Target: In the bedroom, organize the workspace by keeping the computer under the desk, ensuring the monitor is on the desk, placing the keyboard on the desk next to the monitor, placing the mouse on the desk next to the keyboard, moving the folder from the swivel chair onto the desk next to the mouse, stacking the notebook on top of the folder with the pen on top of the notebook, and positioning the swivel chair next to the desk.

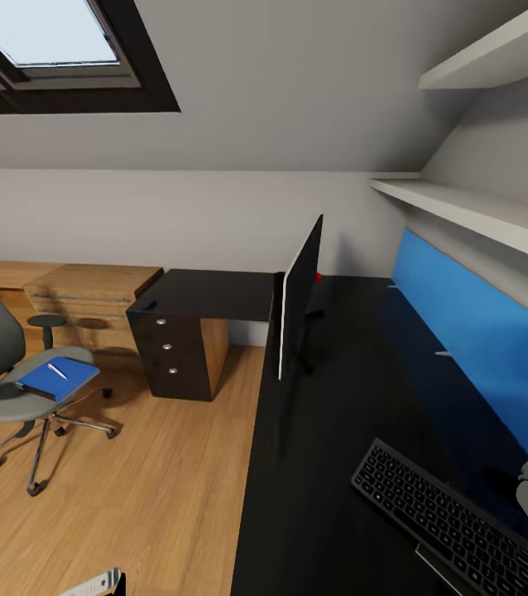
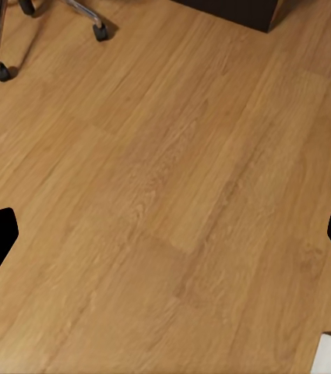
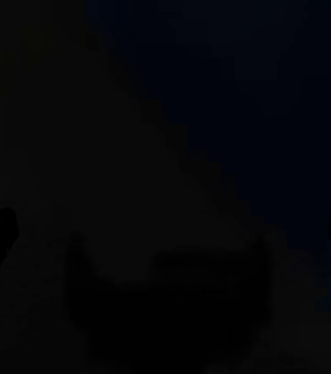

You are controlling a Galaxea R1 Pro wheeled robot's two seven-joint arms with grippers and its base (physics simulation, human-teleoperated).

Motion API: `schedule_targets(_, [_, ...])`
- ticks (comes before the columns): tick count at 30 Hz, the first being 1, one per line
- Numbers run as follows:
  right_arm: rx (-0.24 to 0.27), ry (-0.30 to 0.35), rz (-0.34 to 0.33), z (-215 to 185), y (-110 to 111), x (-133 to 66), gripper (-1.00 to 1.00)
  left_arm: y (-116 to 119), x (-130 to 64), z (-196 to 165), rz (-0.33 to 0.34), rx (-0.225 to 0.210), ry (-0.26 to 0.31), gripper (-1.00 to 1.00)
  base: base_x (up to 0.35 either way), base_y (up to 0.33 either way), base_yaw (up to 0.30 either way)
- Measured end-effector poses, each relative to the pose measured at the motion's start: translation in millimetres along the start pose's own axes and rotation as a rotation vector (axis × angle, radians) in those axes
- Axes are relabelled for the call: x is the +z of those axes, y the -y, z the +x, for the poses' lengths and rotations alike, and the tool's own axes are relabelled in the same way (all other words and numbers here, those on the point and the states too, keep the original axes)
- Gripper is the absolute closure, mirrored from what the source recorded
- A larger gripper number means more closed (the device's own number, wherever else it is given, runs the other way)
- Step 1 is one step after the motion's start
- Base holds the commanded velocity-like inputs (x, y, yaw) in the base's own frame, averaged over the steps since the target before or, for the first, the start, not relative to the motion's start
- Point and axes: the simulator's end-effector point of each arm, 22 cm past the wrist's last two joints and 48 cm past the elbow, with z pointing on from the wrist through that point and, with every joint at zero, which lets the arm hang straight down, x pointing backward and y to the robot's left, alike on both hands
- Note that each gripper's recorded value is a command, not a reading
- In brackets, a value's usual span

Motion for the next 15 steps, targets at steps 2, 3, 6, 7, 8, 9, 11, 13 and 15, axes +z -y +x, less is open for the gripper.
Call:
schedule_targets(2, [0.0,0.0,0.0,0,0,0.0,-1.0,0,0.0,1,-0.001,0.0,-0.002,-1.0,0.0,0.0,0.0])
schedule_targets(3, [0.0,0.0,0.0,0,0,0.0,-1.0,0,0.0,1,-0.001,0.001,-0.002,-1.0,0.0,0.0,0.0])
schedule_targets(6, [0.0,0.0,0.001,0,0,0.0,-1.0,-3,0.5,14,-0.003,0.008,-0.03,-1.0,0.0,0.0,0.0])
schedule_targets(7, [0.0,0.0,0.001,0,0,0.0,-1.0,-3,0.5,17,-0.004,0.009,-0.035,-1.0,0.0,0.0,0.0])
schedule_targets(8, [0.0,0.0,0.001,0,0,0.0,-1.0,-4,0.6,20,-0.005,0.011,-0.042,-1.0,0.0,0.0,0.0])
schedule_targets(9, [0.0,0.0,0.002,0,0,0.0,-1.0,-4,0.6,21,-0.005,0.011,-0.044,-1.0,0.0,0.0,0.0])
schedule_targets(11, [-0.001,0.0,0.002,0,0,0.0,-1.0,-5,0.7,23,-0.005,0.012,-0.048,-1.0,-0.007,0.0,0.0])
schedule_targets(13, [-0.001,0.0,0.002,0,0,0.1,-1.0,-5,0.7,24,-0.005,0.013,-0.05,-1.0,-0.09,0.0,0.0])
schedule_targets(15, [-0.002,0.0,0.003,0,0,0.3,-1.0,-5,0.9,25,-0.005,0.014,-0.053,-1.0,-0.189,0.0,0.0])
